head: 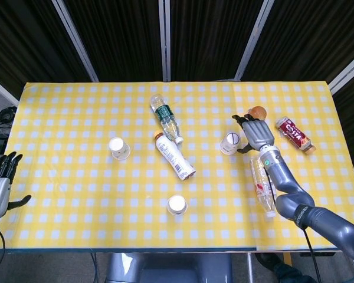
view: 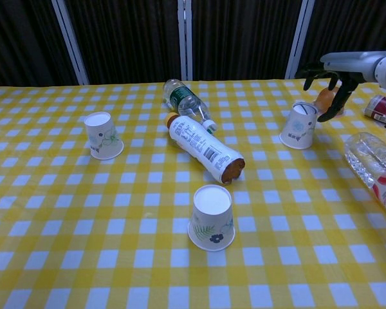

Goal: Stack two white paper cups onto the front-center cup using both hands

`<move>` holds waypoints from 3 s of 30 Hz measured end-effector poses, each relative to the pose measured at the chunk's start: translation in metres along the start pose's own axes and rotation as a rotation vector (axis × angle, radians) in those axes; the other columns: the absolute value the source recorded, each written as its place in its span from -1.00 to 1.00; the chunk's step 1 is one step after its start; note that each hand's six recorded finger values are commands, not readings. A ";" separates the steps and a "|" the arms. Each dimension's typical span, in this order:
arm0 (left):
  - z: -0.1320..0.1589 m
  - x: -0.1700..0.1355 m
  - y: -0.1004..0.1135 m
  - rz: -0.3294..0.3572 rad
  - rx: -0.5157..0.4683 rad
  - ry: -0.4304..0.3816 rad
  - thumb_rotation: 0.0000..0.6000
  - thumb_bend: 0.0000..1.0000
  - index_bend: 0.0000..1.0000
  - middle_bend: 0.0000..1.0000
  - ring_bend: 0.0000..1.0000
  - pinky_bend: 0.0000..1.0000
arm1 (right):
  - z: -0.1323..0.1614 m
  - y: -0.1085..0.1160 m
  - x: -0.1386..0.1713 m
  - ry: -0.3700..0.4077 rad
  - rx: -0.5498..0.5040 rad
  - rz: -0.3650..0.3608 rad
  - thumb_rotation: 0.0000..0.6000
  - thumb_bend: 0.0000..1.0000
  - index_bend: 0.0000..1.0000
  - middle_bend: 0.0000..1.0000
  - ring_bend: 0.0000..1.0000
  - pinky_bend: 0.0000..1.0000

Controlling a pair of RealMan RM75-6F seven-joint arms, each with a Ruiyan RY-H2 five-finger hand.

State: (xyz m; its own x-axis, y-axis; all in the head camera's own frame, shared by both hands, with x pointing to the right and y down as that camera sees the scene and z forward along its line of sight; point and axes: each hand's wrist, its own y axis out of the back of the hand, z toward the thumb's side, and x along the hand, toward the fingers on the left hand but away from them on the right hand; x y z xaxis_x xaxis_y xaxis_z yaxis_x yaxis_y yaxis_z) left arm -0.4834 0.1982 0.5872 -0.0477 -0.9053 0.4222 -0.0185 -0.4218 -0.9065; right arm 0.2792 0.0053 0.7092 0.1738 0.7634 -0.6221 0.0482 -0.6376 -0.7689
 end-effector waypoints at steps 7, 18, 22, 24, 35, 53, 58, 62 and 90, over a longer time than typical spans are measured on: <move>-0.003 0.002 0.000 -0.003 -0.002 0.010 1.00 -1.00 -1.00 -1.00 -1.00 -1.00 | 0.010 -0.009 -0.010 -0.009 -0.020 0.030 1.00 -0.76 -0.52 -0.38 -0.58 -0.27; -0.003 0.002 0.000 -0.004 -0.001 0.011 1.00 -1.00 -1.00 -1.00 -1.00 -1.00 | 0.011 -0.013 -0.017 -0.031 -0.033 0.012 1.00 -0.57 -0.22 -0.08 -0.24 0.03; -0.002 0.002 0.000 -0.004 -0.003 0.010 1.00 -1.00 -1.00 -1.00 -1.00 -1.00 | 0.014 -0.010 -0.017 -0.020 -0.037 0.005 1.00 -0.55 -0.21 -0.07 -0.22 0.03; -0.002 0.001 0.001 -0.005 -0.006 0.009 1.00 -1.00 -1.00 -1.00 -1.00 -1.00 | 0.017 -0.007 -0.015 -0.009 -0.042 -0.006 1.00 -0.55 -0.20 -0.07 -0.22 0.03; 0.001 -0.001 0.003 -0.005 -0.027 -0.010 1.00 -1.00 -1.00 -1.00 -1.00 -1.00 | 0.064 0.028 0.029 0.199 -0.052 -0.076 1.00 -0.53 -0.20 -0.07 -0.22 0.02; 0.007 -0.006 0.011 0.013 -0.054 -0.046 1.00 -1.00 -1.00 -1.00 -1.00 -1.00 | 0.163 0.009 0.152 0.663 0.132 0.035 1.00 -0.51 -0.20 -0.07 -0.22 -0.09; 0.005 -0.009 0.015 0.017 -0.061 -0.043 1.00 -1.00 -1.00 -1.00 -1.00 -1.00 | 0.183 -0.004 0.155 0.722 0.182 0.049 1.00 -0.49 -0.19 -0.07 -0.22 -0.09; 0.006 -0.010 0.018 0.019 -0.065 -0.045 1.00 -1.00 -1.00 -1.00 -1.00 -1.00 | 0.196 -0.009 0.157 0.757 0.203 0.044 1.00 -0.49 -0.19 -0.07 -0.22 -0.09; 0.005 -0.008 0.016 0.009 -0.059 -0.037 1.00 -1.00 -1.00 -1.00 -1.00 -1.00 | 0.200 -0.013 0.160 0.745 0.274 0.049 1.00 -0.93 -0.92 -0.89 -0.98 -0.64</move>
State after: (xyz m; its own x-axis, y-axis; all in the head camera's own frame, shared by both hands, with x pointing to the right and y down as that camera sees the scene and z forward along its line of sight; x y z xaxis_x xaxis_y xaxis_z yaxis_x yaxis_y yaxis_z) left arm -0.4781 0.1988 0.5694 -0.0109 -0.9107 0.4128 -0.0771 -0.4109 -0.9084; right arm 0.1094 0.1568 0.5898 0.7861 0.4038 -0.4679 -0.2029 -0.5465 -0.8125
